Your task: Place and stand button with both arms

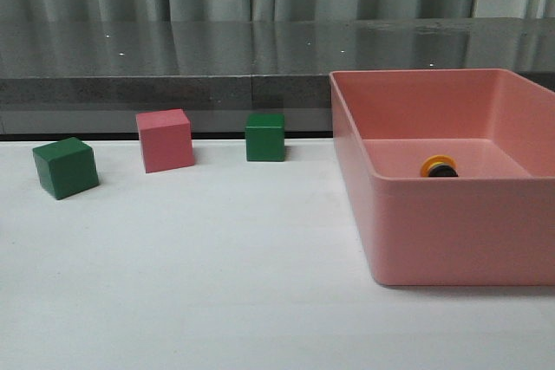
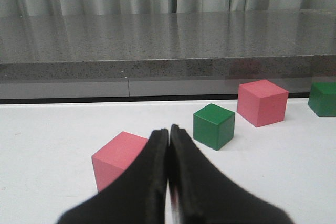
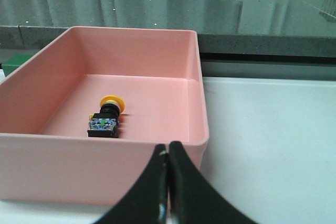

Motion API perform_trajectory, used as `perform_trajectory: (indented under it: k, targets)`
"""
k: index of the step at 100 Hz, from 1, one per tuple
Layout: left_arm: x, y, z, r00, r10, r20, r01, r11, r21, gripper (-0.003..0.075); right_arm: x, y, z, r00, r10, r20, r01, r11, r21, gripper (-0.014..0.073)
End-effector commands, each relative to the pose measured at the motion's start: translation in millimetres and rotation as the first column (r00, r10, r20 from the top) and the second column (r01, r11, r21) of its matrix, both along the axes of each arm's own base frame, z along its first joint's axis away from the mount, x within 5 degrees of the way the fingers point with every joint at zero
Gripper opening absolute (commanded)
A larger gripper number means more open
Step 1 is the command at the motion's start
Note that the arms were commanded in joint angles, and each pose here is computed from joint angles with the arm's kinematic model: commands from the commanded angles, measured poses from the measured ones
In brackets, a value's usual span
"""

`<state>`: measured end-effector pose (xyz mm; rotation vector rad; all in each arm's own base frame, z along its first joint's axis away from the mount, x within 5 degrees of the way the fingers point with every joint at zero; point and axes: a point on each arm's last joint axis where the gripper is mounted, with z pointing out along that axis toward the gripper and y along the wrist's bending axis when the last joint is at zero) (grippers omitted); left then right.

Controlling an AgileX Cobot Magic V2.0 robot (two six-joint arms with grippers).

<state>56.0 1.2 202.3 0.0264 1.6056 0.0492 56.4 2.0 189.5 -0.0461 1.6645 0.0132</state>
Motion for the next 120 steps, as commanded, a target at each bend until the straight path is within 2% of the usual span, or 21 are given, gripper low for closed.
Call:
perform_trajectory:
  k: [1, 51, 56, 62, 72, 79, 87, 93, 97, 104, 112, 120]
  targets:
    - [0, 0, -6, 0.998, -0.003, 0.07, 0.004, 1.0, -0.013, -0.0019, -2, 0, 14, 0.993, -0.004, 0.12, 0.005, 1.0, -0.01, -0.0114]
    - [0, 0, -6, 0.998, -0.003, 0.07, 0.004, 1.0, -0.013, -0.0019, -2, 0, 14, 0.992, -0.004, 0.125, 0.005, 1.0, -0.01, -0.0114]
    - [0, 0, -6, 0.998, -0.003, 0.07, 0.004, 1.0, -0.013, -0.0019, -2, 0, 21, 0.982, -0.003, 0.189, 0.005, 1.0, -0.008, -0.0114]
    - [0, 0, -6, 0.998, -0.003, 0.07, 0.004, 1.0, -0.013, -0.0019, -4, 0, 33, 0.948, -0.004, 0.319, -0.002, 1.0, 0.017, -0.0114]
    - [0, 0, -6, 0.998, -0.003, 0.07, 0.004, 1.0, -0.013, -0.0019, -9, 0, 54, 0.915, -0.011, 0.403, -0.022, 0.997, 0.075, -0.0114]
    - [0, 0, -6, 0.998, -0.003, 0.07, 0.004, 1.0, -0.013, -0.0019, -10, 0, 74, 0.94, -0.008, 0.342, -0.02, 0.997, 0.078, -0.0114]
    - [0, 0, -6, 0.998, -0.003, 0.07, 0.004, 1.0, -0.013, -0.0019, -9, 0, 97, 0.988, -0.001, 0.153, -0.01, 0.997, 0.071, -0.0114]
    - [0, 0, -6, 0.998, -0.003, 0.07, 0.004, 1.0, -0.013, -0.0019, -4, 1, 120, 1.0, 0.008, 0.017, -0.01, 0.996, 0.083, -0.0114]
    - [0, 0, -6, 0.998, -0.003, 0.07, 0.004, 1.0, -0.013, -0.0019, 2, 3, 130, 0.995, 0.022, -0.094, -0.012, 0.995, 0.101, -0.0114]
    - [0, 0, -6, 0.998, -0.003, 0.07, 0.004, 1.0, -0.013, -0.0019, 15, 6, 156, 0.976, 0.052, -0.211, -0.023, 0.99, 0.136, -0.0114]
    - [0, 0, -6, 0.998, -0.003, 0.07, 0.004, 1.0, -0.013, -0.0019, 36, 11, 184, 0.953, 0.094, -0.289, -0.049, 0.986, 0.16, -0.0114]
    - [0, 0, -6, 0.998, -0.003, 0.07, 0.004, 1.0, -0.013, -0.0019, 63, 16, 199, 0.927, 0.139, -0.348, -0.086, 0.982, 0.166, -0.0114]
